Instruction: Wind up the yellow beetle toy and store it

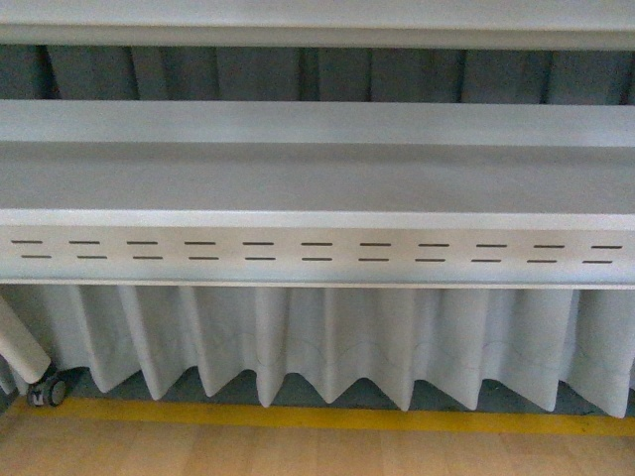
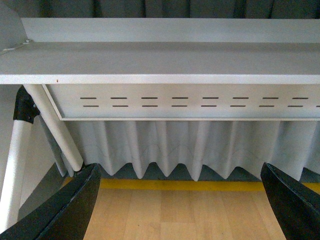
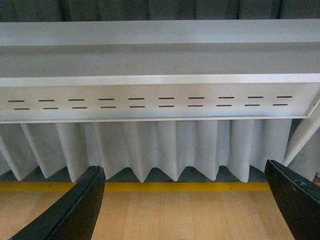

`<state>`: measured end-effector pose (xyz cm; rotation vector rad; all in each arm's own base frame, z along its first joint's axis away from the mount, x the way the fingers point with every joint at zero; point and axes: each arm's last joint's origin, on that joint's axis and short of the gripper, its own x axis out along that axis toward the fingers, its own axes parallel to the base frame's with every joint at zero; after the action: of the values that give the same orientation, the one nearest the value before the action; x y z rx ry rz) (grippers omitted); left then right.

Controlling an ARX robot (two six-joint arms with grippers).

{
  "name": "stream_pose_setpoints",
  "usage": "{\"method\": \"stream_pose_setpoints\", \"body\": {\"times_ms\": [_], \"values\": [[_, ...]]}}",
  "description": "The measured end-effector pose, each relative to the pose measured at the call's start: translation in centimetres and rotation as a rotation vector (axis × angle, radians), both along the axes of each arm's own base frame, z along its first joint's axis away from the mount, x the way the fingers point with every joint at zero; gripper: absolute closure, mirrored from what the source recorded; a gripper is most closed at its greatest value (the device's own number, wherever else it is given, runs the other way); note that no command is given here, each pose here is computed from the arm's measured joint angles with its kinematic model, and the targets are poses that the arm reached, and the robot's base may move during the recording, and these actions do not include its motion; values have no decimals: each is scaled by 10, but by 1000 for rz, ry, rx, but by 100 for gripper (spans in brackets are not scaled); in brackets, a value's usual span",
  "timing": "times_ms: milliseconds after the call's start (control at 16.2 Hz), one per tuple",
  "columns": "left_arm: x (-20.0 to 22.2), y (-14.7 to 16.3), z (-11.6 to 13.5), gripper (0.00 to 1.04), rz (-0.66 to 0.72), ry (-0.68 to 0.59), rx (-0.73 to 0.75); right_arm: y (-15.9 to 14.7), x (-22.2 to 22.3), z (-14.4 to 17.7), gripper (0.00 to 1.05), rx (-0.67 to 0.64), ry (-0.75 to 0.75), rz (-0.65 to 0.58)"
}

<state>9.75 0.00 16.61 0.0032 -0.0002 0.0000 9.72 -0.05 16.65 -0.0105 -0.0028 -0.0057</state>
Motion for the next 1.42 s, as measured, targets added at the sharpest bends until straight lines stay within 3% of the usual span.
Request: {"method": "stream_pose_setpoints", "body": {"times_ms": [1417], "values": [[0,0,0,7,0,0,0,0,0,0,7,0,0,0]]}}
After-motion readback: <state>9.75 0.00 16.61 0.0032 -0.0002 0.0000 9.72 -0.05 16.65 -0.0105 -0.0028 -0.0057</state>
